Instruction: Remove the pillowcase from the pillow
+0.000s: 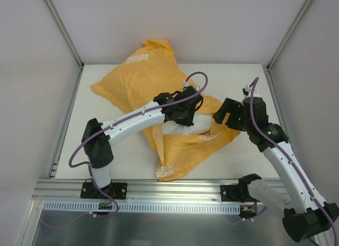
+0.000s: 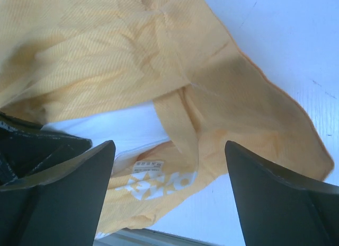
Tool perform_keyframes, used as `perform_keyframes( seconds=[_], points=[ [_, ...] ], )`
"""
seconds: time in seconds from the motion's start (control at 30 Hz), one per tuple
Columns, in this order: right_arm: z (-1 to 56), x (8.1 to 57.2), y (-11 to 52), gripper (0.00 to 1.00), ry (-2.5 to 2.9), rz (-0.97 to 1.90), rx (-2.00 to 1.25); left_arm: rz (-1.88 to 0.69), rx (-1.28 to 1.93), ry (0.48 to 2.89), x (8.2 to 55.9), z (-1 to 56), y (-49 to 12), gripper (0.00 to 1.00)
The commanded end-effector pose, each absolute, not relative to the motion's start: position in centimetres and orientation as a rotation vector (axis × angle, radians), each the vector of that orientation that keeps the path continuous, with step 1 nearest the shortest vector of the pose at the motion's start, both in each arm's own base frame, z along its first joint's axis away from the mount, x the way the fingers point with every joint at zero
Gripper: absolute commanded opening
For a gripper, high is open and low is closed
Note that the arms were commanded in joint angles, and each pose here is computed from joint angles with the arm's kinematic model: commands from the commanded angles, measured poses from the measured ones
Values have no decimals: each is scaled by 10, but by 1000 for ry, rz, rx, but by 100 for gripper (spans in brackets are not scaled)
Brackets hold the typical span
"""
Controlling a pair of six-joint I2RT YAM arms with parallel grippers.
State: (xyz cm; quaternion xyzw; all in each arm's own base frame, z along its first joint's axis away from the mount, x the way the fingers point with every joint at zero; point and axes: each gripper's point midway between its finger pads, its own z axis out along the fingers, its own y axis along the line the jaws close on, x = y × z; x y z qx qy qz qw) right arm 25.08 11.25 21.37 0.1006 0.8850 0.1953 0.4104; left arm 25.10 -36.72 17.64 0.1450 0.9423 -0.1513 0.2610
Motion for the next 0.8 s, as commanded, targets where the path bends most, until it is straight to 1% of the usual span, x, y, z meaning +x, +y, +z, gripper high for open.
perform_keyframes(
  seconds=[0.0,0.07,0.13,0.17,0.2,0.27,0.3,0.37,0.4,0.43,0.47,0.57,0.77],
  points=[
    [208,259,118,90,2294,441,159,-604,339,2508,245,213,-383,0],
    [195,267,128,89,2354,455,129,-627,342,2495,244,221,-383,0],
    [184,272,128,80,2386,426,123,-642,350,2488,242,226,-383,0],
    [174,278,121,75,2412,358,143,-654,346,2478,241,231,-382,0],
    [169,280,117,68,2424,323,154,-658,345,2473,240,234,-380,0],
    [158,281,107,60,2442,260,188,-684,338,2455,238,245,-375,0],
    [155,282,103,49,2445,250,210,-692,332,2452,238,247,-373,0],
    [151,285,93,35,2439,246,272,-726,347,2434,233,258,-369,0],
    [151,285,89,21,2432,249,294,-739,352,2429,232,262,-367,0],
    [151,287,86,17,2423,257,314,-773,363,2417,227,270,-365,0],
    [149,289,79,9,2420,254,349,-778,367,2415,226,271,-363,0],
    [148,293,68,1,2413,257,403,-807,354,2385,223,286,-354,0],
    [148,296,66,1,2402,292,440,-843,291,2318,225,313,-331,0]
  ],
)
